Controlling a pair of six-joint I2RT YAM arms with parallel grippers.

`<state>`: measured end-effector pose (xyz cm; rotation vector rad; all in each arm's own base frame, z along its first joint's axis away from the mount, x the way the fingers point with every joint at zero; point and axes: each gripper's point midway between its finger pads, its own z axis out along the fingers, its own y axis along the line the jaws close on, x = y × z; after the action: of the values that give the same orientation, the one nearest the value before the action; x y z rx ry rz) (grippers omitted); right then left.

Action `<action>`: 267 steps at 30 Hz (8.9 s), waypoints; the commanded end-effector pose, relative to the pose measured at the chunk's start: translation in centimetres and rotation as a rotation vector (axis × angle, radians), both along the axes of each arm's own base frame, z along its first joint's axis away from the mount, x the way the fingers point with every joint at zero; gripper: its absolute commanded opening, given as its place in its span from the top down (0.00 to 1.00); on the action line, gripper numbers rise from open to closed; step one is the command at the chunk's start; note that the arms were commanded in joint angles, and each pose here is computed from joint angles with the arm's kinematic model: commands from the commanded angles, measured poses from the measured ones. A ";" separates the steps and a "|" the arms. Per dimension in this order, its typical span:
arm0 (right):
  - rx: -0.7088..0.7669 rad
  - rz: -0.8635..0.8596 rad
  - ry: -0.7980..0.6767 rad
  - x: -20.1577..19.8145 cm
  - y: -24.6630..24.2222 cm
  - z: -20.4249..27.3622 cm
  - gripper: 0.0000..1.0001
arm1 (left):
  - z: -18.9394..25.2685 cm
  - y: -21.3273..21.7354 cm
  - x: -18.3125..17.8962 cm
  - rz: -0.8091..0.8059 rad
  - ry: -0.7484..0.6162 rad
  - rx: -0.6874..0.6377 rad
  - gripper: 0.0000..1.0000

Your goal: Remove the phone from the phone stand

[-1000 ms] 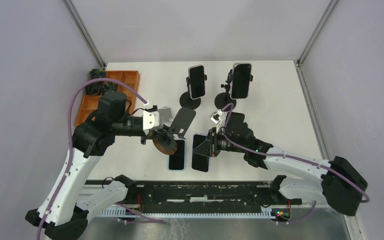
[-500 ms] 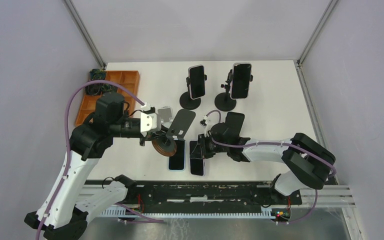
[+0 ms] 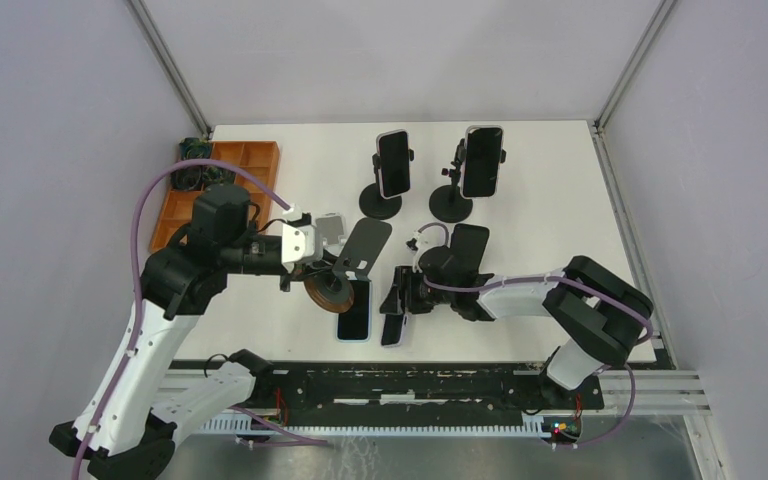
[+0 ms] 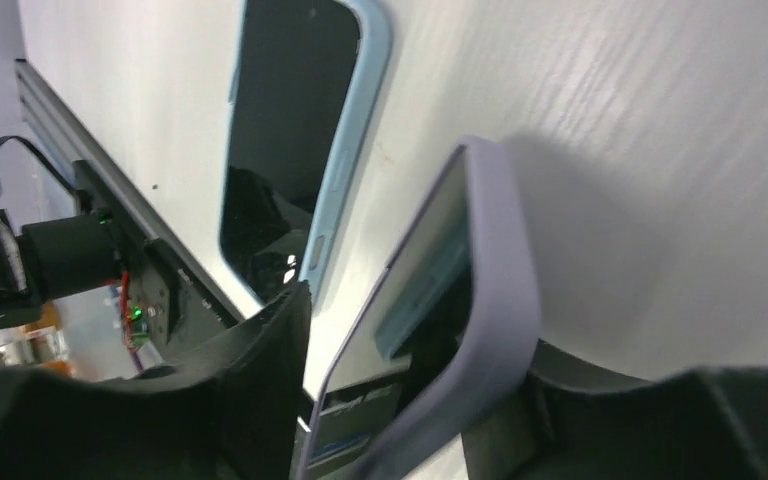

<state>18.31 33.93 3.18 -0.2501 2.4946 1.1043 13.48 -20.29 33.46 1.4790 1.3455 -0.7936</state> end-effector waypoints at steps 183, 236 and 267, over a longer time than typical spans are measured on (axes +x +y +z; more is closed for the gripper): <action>0.032 -0.134 -0.592 12.9 -17.7 5.3 0.14 | 4.9 2.4 13.5 0.477 -0.072 0.013 0.00; 0.823 0.329 -0.834 -6.0 -7.5 26.4 1.00 | -4.3 0.3 3.9 0.104 0.168 0.046 0.00; 1.147 0.605 -0.794 -11.9 -2.0 33.6 1.00 | -3.3 -3.5 0.2 -0.103 0.017 0.068 0.12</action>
<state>7.38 33.02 31.40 -0.8722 1.1451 1.9665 13.46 -23.35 28.35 1.6125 1.4222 -0.8688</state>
